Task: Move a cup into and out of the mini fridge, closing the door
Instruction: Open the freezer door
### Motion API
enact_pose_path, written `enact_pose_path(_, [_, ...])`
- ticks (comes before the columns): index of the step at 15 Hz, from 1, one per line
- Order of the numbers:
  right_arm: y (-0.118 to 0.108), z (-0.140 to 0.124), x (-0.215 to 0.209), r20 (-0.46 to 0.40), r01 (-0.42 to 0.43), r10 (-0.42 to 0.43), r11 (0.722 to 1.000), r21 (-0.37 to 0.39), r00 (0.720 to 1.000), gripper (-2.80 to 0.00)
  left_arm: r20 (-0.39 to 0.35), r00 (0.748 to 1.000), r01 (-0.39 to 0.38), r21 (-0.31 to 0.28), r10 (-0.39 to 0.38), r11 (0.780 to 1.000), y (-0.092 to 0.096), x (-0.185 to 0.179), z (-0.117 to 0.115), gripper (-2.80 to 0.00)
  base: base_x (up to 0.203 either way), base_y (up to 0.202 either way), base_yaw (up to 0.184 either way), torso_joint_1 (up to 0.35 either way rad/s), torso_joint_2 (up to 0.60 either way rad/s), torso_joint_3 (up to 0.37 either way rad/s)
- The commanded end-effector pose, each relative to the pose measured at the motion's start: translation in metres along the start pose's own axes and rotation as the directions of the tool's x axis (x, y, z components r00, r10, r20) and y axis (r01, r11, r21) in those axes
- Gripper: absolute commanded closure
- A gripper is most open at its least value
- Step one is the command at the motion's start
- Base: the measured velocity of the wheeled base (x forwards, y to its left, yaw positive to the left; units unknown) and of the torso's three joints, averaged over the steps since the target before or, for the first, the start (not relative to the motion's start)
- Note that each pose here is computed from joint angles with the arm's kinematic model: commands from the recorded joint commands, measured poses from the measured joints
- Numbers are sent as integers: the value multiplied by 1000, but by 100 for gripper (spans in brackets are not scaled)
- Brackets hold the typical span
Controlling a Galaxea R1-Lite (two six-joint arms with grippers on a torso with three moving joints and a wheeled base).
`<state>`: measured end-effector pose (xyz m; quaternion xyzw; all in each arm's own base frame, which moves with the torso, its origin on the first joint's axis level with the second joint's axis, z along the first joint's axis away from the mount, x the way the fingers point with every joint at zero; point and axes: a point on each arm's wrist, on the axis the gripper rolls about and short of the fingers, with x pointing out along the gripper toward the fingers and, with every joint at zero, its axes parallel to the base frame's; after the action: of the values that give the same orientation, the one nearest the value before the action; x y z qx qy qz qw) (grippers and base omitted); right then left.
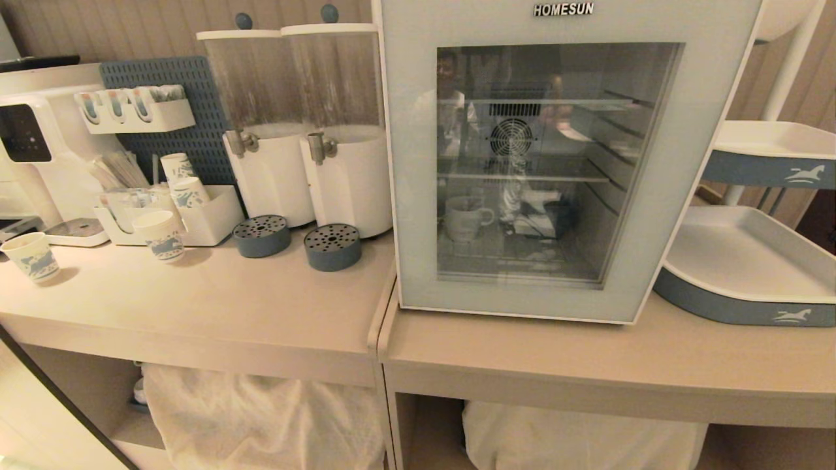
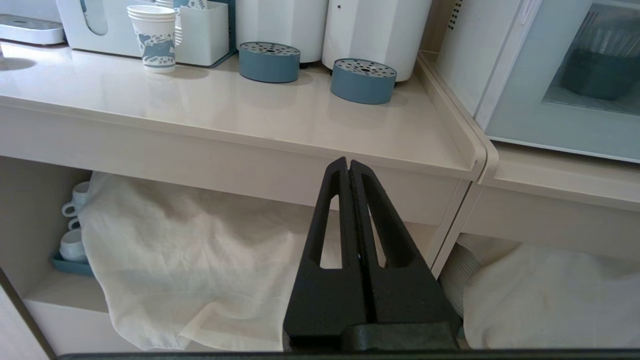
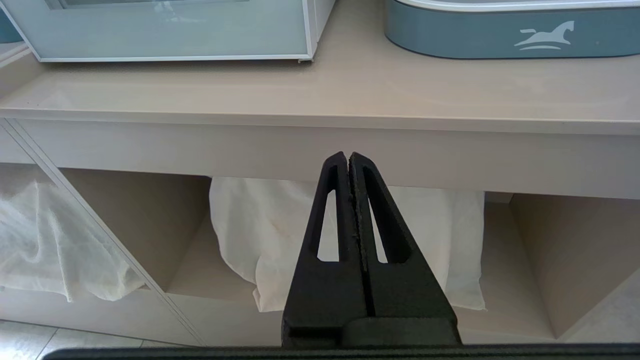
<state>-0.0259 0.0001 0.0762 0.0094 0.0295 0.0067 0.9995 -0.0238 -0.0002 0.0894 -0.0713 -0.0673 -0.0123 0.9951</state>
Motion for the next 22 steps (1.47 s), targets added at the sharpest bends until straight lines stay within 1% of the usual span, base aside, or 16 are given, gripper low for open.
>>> enact_pose_path(1, [0, 0, 0, -2, -1, 1, 1000, 0, 1000, 0, -33, 999, -4, -1, 4, 1000, 2, 1, -11, 0, 0, 0, 0, 0, 0, 0])
enact_pose_path(11, [0, 0, 0, -3, -1, 1, 1000, 1, 1000, 0, -34, 999, -4, 5, 4, 1000, 2, 1, -11, 0, 0, 0, 0, 0, 0, 0])
enact_pose_path(13, [0, 0, 0, -1, -1, 1, 1000, 0, 1000, 0, -35, 999, -6, -4, 6, 1000, 2, 1, -11, 0, 0, 0, 0, 0, 0, 0])
enact_pose_path(22, [0, 0, 0, -2, -1, 1, 1000, 0, 1000, 0, -35, 999, -6, -4, 6, 1000, 2, 1, -11, 0, 0, 0, 0, 0, 0, 0])
